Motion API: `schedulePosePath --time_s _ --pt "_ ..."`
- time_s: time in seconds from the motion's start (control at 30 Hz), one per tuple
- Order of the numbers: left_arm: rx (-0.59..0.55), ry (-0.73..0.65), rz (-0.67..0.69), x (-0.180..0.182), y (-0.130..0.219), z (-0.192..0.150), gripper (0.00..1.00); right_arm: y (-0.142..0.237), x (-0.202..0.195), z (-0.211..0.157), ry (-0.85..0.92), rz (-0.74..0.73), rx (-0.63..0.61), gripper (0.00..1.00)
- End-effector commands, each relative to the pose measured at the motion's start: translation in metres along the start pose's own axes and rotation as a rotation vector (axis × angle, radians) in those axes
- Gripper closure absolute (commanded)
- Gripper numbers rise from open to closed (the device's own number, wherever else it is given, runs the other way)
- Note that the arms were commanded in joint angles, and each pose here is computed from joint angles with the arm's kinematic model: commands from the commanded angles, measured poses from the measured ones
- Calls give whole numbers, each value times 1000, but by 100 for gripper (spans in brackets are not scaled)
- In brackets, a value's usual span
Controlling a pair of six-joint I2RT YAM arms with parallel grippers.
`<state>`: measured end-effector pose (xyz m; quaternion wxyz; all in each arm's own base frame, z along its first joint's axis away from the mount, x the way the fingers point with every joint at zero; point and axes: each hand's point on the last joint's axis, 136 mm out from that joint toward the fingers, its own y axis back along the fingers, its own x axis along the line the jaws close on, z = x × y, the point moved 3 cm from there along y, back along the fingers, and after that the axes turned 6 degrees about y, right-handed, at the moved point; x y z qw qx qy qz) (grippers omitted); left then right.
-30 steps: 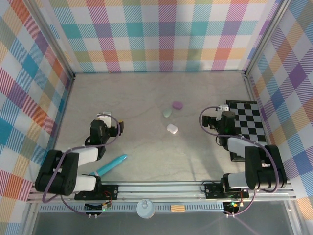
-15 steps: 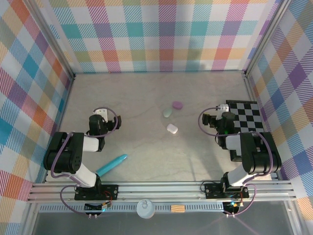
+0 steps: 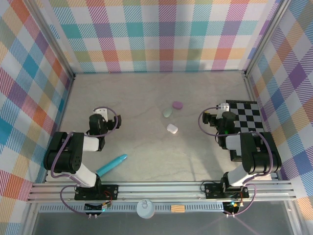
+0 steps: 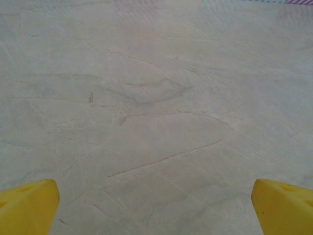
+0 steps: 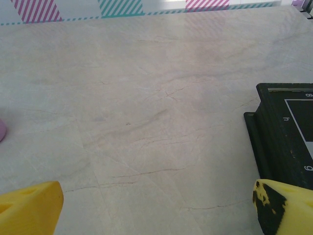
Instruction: Insert wireless bluetooth earbuds into charging case
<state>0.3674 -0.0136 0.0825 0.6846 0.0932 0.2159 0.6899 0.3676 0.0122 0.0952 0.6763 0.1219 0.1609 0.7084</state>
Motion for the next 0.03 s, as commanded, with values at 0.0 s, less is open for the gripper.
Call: schedulePosePath --time_s 0.0 --pt "-36 4 -4 -4 -2 11 0 6 -4 7 -16 -17 -58 1"
